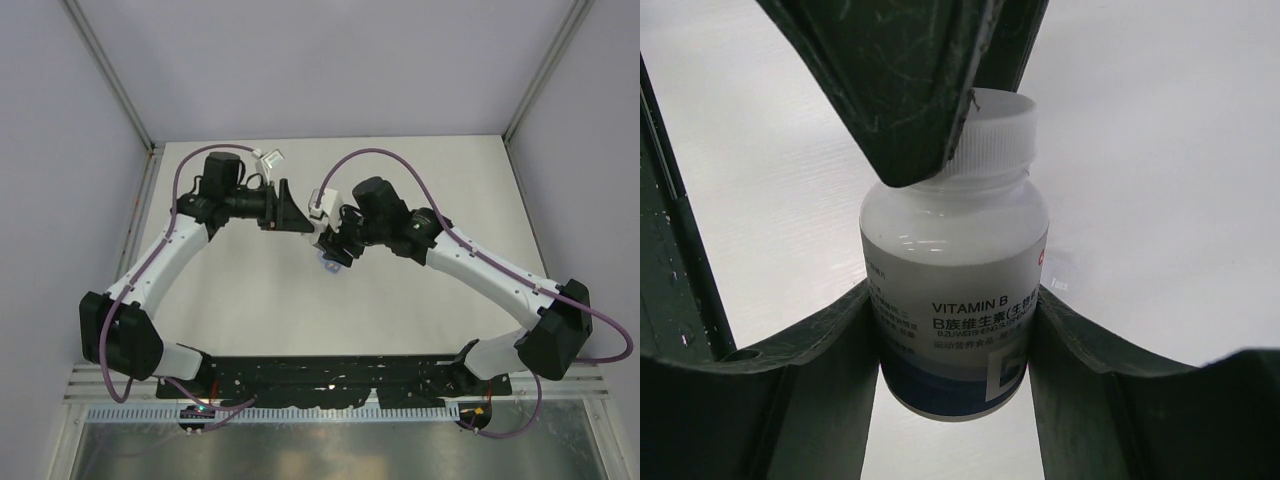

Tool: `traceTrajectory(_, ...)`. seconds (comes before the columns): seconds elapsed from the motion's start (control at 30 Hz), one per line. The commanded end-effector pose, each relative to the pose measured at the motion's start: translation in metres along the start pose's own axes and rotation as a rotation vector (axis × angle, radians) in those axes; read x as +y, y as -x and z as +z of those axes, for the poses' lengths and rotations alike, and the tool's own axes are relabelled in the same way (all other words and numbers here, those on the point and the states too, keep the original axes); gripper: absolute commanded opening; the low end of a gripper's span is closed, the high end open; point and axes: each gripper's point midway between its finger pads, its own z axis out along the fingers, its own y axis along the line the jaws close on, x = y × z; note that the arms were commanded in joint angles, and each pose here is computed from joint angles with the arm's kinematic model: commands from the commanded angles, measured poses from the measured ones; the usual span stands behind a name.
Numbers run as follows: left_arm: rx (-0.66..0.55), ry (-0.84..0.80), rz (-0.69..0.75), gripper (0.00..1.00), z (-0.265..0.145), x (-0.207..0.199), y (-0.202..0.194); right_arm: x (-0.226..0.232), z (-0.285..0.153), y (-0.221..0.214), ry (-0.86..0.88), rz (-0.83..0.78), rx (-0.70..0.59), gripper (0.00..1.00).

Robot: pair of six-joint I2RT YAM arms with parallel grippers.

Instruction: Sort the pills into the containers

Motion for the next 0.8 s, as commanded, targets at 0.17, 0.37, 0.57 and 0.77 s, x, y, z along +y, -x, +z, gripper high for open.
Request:
traceTrajectory(0.17,-0.014,-0.031,0.052,0.61,0.005,-0.010,0.011,-0.002,0.001,0.013,-0.014,-0.014,-0.049,0.06)
traceTrajectory(0.37,0.003,-0.037,0.056,0.47,0.010,-0.009,0.006,-0.002,0.001,0.012,-0.014,-0.012,-0.045,0.06)
traceTrajectory(0.57,0.017,-0.047,0.071,0.22,0.011,-0.008,-0.001,0.000,0.001,0.010,-0.002,-0.010,-0.043,0.06)
traceTrajectory(0.77,0.047,-0.085,0.114,0.03,0.011,-0.008,-0.012,0.007,0.000,0.014,0.037,-0.013,-0.058,0.06)
